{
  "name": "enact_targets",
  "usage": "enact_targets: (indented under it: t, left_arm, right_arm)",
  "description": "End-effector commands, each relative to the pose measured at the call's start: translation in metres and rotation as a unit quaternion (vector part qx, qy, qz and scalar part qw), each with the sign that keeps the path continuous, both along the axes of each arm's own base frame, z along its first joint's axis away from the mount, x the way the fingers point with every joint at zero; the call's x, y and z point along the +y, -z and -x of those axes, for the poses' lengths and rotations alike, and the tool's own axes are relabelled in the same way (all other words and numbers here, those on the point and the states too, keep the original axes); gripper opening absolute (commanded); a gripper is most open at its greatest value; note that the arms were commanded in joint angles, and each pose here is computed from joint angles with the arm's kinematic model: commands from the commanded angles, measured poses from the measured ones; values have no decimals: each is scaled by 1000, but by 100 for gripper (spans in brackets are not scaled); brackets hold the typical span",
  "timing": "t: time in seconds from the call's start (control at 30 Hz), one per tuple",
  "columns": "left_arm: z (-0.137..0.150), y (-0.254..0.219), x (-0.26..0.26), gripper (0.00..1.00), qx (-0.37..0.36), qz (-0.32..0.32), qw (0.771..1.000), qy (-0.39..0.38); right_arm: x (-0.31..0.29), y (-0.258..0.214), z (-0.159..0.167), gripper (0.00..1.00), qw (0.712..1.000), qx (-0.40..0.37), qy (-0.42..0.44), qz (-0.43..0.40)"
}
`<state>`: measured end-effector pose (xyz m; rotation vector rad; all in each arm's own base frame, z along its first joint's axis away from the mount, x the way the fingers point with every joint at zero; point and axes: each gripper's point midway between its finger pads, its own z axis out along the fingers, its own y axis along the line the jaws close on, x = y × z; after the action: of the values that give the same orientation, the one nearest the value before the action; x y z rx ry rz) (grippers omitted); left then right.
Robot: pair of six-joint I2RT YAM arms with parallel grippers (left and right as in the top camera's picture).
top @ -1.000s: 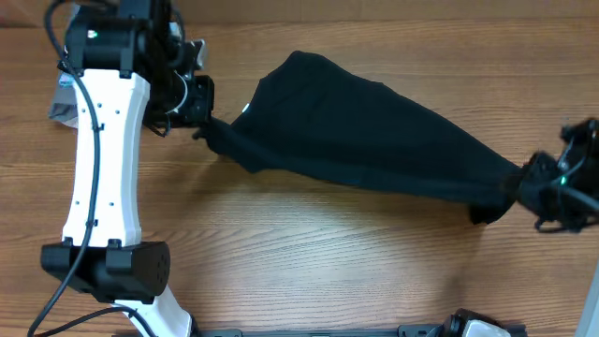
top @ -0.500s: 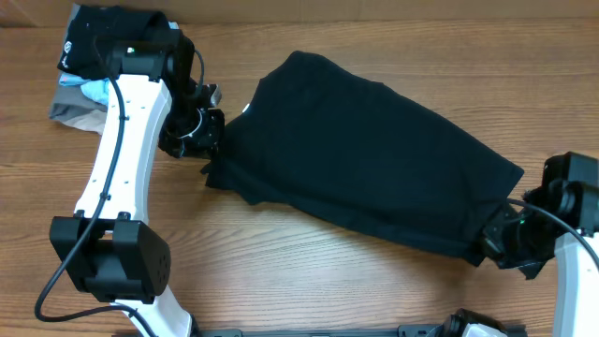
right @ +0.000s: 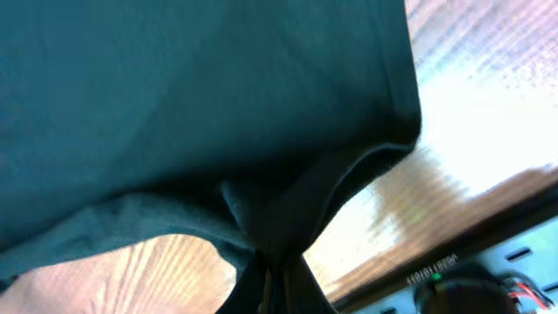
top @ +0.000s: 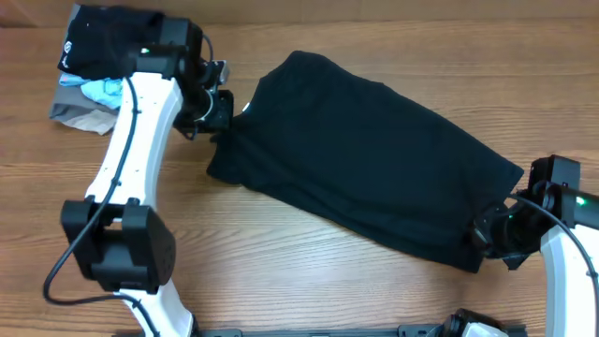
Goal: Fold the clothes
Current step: 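Lower the shirt and fold it over onto itself with both grippers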
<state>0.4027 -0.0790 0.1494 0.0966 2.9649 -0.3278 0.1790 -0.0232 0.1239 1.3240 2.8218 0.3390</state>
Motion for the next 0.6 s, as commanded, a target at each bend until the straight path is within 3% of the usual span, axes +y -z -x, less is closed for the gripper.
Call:
enact_targets:
  t: [0.0,0.23,0.57]
  left_arm:
    - [-4,32,-27,4,26,3,999,23]
    - [-31,73,-62,4,4,7,999,52]
    - [-74,63,-66,4,-79,13,997,18]
  right_arm:
    - [-4,5,-11,4,1000,-3,28,0]
    - [-26,13,-27,4,997,-12,56,45]
    - [-49,34,-30,4,994,24,83,60]
